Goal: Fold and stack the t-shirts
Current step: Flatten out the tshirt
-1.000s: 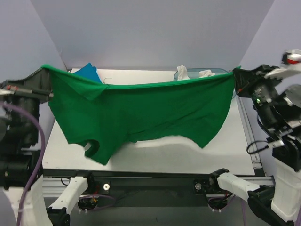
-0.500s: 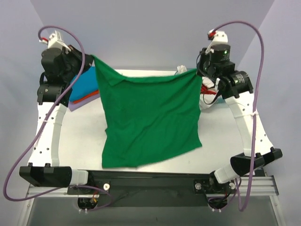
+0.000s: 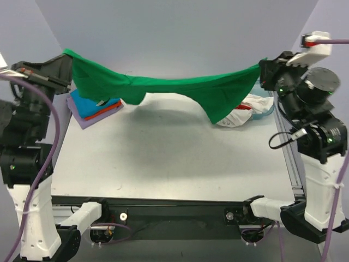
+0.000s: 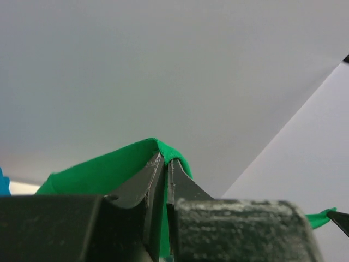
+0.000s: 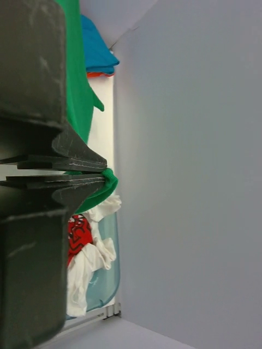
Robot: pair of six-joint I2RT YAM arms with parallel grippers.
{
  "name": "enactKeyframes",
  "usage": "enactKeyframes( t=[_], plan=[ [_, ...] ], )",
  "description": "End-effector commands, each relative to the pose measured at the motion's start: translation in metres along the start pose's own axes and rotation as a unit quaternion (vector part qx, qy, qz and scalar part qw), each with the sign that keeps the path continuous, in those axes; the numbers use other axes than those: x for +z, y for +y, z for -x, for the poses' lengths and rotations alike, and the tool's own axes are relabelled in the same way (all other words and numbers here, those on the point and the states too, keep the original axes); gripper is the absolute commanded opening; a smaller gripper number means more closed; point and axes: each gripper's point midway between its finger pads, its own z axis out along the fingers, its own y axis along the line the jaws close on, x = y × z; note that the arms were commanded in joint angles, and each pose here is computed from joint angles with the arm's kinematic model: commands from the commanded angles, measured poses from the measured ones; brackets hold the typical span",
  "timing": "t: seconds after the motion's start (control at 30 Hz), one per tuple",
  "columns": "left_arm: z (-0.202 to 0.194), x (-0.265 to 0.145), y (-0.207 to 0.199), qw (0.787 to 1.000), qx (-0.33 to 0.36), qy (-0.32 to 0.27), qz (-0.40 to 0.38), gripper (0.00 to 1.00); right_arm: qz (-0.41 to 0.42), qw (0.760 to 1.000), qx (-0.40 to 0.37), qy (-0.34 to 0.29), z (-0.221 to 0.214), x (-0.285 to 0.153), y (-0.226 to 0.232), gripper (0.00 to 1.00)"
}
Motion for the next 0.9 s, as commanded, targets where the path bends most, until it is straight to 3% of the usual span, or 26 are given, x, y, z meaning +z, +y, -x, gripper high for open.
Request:
enactKeyframes(
  t=[0.0, 0.27, 0.37, 0.47, 0.63, 0.7, 0.8, 0.87],
  plan=[
    [0.068, -0.037, -0.041, 0.993, 0.016, -0.107, -0.043, 0.0, 0.009, 0.995, 0.004, -0.096, 0.054, -0.036, -0.005, 0.0],
    [0.121, -0.075, -0.081, 0.982, 0.03, -0.167, -0.077, 0.0, 0.012, 0.987, 0.001, -0.162, 0.094, -0.087, -0.015, 0.0],
    [0.131, -0.069, -0.088, 0.978, 0.034, -0.184, -0.089, 0.0, 0.004, 0.987, 0.0, -0.159, 0.092, -0.082, -0.017, 0.0],
    [0.11, -0.035, -0.072, 0.984, 0.032, -0.158, -0.08, 0.0, -0.017, 0.992, -0.015, -0.124, 0.069, -0.054, -0.019, 0.0],
    [-0.003, 0.058, 0.005, 0.999, -0.002, -0.025, -0.026, 0.0, -0.05, 0.997, -0.056, -0.015, -0.017, 0.024, -0.023, 0.0],
    [-0.073, 0.087, 0.05, 0.998, -0.014, 0.055, 0.005, 0.0, -0.056, 0.996, -0.064, 0.037, -0.067, 0.054, -0.027, 0.0],
    [-0.206, 0.129, 0.137, 0.978, -0.018, 0.197, 0.07, 0.01, -0.089, 0.986, -0.057, 0.132, -0.159, 0.106, -0.057, 0.0],
    [-0.255, 0.136, 0.168, 0.964, -0.014, 0.246, 0.098, 0.19, -0.107, 0.979, -0.042, 0.168, -0.196, 0.124, -0.073, 0.0]
  ],
)
